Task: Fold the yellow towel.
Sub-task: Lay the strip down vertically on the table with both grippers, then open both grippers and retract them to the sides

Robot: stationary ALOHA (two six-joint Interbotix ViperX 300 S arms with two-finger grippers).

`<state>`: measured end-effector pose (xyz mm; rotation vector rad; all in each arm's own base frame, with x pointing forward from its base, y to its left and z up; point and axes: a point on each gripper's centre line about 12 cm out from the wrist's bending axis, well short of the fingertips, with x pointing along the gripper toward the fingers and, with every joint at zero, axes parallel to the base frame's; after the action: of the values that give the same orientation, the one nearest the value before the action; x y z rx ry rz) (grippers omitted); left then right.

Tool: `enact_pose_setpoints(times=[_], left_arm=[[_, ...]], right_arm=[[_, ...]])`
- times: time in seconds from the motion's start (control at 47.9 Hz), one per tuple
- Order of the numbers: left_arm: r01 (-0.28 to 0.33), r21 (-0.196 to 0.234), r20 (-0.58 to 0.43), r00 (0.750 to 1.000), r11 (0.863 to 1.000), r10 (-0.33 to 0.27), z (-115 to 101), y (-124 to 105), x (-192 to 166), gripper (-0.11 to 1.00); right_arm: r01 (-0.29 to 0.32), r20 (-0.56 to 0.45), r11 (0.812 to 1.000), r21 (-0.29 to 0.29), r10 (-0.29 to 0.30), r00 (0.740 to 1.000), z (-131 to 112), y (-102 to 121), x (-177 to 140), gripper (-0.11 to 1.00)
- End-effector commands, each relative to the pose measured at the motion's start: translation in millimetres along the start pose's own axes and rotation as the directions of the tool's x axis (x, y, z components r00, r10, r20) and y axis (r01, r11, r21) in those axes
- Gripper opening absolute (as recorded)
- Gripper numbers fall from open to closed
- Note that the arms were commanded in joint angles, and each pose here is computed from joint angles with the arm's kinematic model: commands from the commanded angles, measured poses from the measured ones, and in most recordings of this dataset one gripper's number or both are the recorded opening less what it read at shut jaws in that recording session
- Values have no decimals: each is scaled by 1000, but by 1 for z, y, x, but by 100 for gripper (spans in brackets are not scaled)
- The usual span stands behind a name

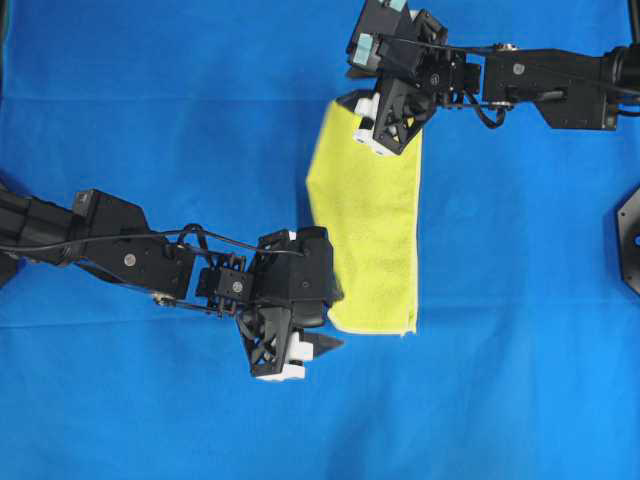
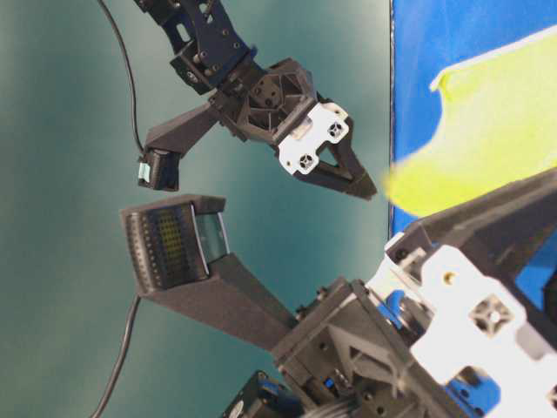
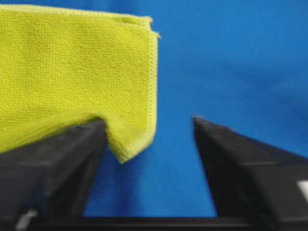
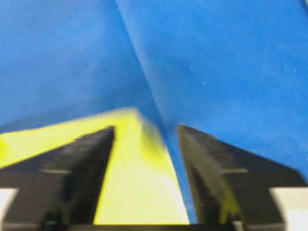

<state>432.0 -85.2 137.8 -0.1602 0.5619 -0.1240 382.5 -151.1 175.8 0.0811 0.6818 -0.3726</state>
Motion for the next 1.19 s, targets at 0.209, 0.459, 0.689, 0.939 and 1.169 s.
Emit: enact_pose_setpoints(times=[0.209,0.459,0.689,0.939,1.169], left_arm=[[-7,-5,30,1000,1000,7,29,2,-30,78],[-10,-9,62,998,1000,10,45,3,-88,78],[-41,14,165,986,999,38,51,18,-149,78],[-124,77,320,943,989,94,39,40,-214,78],[-164,89,398,910,982,116,14,47,-254,78]], right_arm=[[-2,46,1000,-23,3,999,14,1,-9,51],[-33,112,999,-40,37,993,27,20,-51,51],[-74,202,995,-64,86,976,28,37,-110,50],[-103,274,994,-35,108,956,-6,33,-160,49],[-126,322,992,-14,124,939,-45,29,-187,49]])
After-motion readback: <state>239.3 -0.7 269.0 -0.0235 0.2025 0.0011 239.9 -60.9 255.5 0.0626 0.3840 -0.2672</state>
